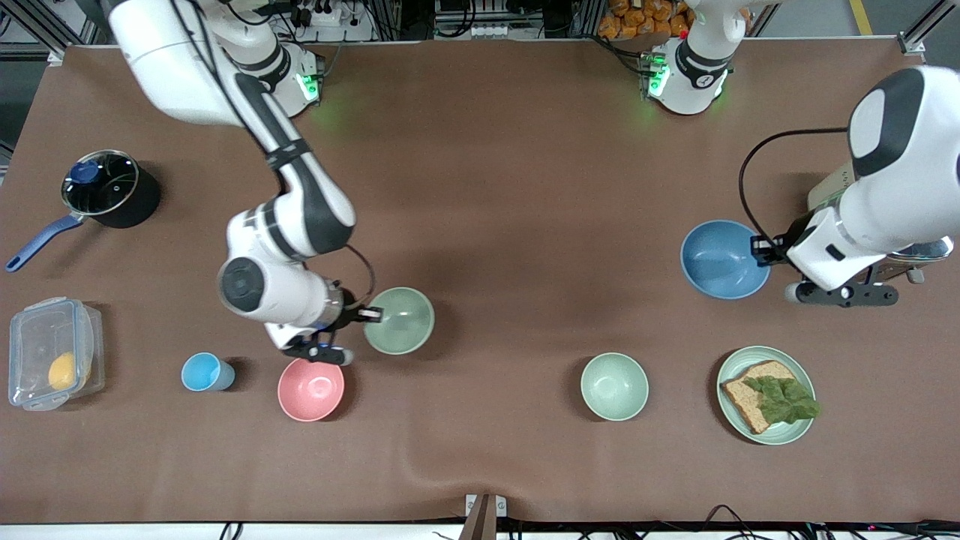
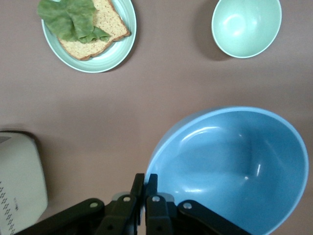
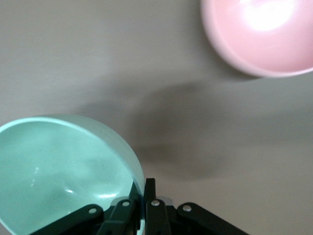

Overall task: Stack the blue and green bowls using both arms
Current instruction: 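Carry the green bowl to the table center with the right gripper, then carry the blue bowl over the green bowl with the left gripper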

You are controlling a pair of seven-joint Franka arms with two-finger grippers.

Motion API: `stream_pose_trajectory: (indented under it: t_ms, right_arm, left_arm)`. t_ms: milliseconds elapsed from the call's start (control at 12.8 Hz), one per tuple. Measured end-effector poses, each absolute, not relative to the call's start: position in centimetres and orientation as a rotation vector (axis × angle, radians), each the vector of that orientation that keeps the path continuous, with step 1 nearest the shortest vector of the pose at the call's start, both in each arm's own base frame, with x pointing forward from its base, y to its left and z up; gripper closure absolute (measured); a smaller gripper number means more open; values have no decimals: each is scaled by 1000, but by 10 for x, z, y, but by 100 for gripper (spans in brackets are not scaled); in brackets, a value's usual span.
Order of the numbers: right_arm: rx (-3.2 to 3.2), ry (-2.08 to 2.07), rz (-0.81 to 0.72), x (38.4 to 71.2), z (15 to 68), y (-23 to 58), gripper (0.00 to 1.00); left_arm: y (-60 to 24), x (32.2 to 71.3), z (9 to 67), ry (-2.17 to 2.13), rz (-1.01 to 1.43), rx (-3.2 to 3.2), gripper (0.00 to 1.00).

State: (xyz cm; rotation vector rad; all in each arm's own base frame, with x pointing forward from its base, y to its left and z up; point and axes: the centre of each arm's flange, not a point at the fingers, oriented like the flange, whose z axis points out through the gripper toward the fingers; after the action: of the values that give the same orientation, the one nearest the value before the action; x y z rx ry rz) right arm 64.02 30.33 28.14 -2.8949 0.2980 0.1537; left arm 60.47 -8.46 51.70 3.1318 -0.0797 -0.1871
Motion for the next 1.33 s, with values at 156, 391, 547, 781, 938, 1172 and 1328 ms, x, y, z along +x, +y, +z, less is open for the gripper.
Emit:
stream_pose_trajectory:
  t_ms: [156,391,547,781,938,1172,1328]
  right_arm:
    - [-2874,371,106,624,264,349,96]
    - [-2866,483,135,606,237,381,96]
    - [-2861,544,156,593,229,400,96]
    - [-2833,622,145,578,226,430,96]
    - [-2822,660,152,573,220,447,96]
    - [-2813,677,146,573,209,452,96]
    - [-2808,681,137,575,206,452,89]
  left_arm:
    - [-87,593,539,-76,-171,3126,95]
    - [-87,591,542,-36,-188,3038,95]
    - [-83,593,533,-25,-210,3029,95]
    - [-92,595,525,-47,-231,3025,95]
    - [-105,595,521,-72,-238,3021,95]
    - [-150,587,522,-43,-246,3033,95]
    - [-160,585,522,-36,-245,3036,95]
